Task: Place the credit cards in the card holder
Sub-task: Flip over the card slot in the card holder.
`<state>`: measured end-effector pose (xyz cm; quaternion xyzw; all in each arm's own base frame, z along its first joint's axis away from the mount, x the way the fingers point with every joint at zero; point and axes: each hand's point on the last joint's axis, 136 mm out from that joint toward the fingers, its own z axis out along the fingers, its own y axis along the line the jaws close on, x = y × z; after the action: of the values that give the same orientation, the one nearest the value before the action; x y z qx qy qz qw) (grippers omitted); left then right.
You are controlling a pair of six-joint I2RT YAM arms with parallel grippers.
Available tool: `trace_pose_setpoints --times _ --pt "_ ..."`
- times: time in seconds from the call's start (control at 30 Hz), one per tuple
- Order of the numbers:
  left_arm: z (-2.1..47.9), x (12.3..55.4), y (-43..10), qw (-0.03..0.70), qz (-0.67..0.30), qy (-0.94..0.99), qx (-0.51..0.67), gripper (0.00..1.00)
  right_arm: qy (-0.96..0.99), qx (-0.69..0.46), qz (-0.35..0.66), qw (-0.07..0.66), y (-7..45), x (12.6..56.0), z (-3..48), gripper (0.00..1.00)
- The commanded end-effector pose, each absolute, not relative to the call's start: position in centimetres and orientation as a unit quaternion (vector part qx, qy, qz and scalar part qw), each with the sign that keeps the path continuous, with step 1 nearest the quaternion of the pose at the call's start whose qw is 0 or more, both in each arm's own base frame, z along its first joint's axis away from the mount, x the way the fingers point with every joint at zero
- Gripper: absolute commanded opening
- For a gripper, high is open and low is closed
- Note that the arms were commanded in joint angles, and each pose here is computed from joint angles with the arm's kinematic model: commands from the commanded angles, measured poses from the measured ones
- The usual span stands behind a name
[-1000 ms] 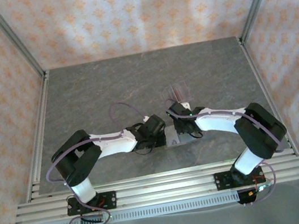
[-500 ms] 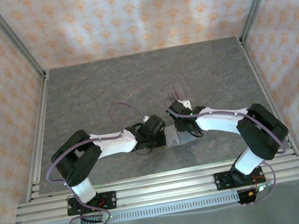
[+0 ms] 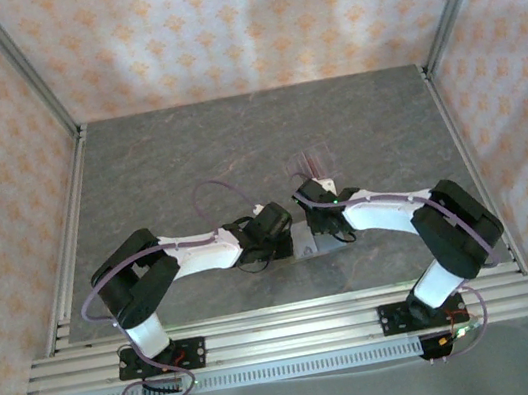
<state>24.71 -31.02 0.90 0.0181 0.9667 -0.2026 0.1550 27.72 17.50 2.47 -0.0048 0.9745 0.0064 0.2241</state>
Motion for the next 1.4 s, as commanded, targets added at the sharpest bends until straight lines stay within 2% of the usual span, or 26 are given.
trace_pose_setpoints --times 0.0,0.13,0.3,0.97,1.13,1.27,1.37 --pt "-4.6 22.1 -29.4 0.090 -0.153 0.984 0.026 0.11 0.977 -0.005 -0.001 0.213 16.9 26.7 1.9 0.14" --pt "-4.7 22.1 -29.7 0.089 -0.158 0.983 0.025 0.11 0.977 -0.009 0.016 0.211 17.5 26.6 2.3 0.06" --pt "-4.8 21.9 -29.3 0.088 -0.154 0.984 0.024 0.11 0.976 -0.008 0.050 0.210 18.6 26.4 2.4 0.00" --pt "-5.0 21.8 -29.3 0.089 -0.158 0.983 0.021 0.12 0.959 -0.004 0.213 0.189 24.1 25.9 4.5 0.00" --pt "-5.1 21.7 -29.2 0.088 -0.158 0.983 0.021 0.11 0.960 -0.005 0.197 0.201 23.2 26.0 5.5 0.09" --pt "-5.1 21.7 -29.2 0.090 -0.160 0.983 0.020 0.12 0.962 0.009 0.117 0.245 19.6 26.7 6.9 0.28" --pt "-5.2 21.7 -29.2 0.089 -0.161 0.983 0.020 0.11 0.967 0.011 0.066 0.244 17.6 27.0 6.7 0.30"
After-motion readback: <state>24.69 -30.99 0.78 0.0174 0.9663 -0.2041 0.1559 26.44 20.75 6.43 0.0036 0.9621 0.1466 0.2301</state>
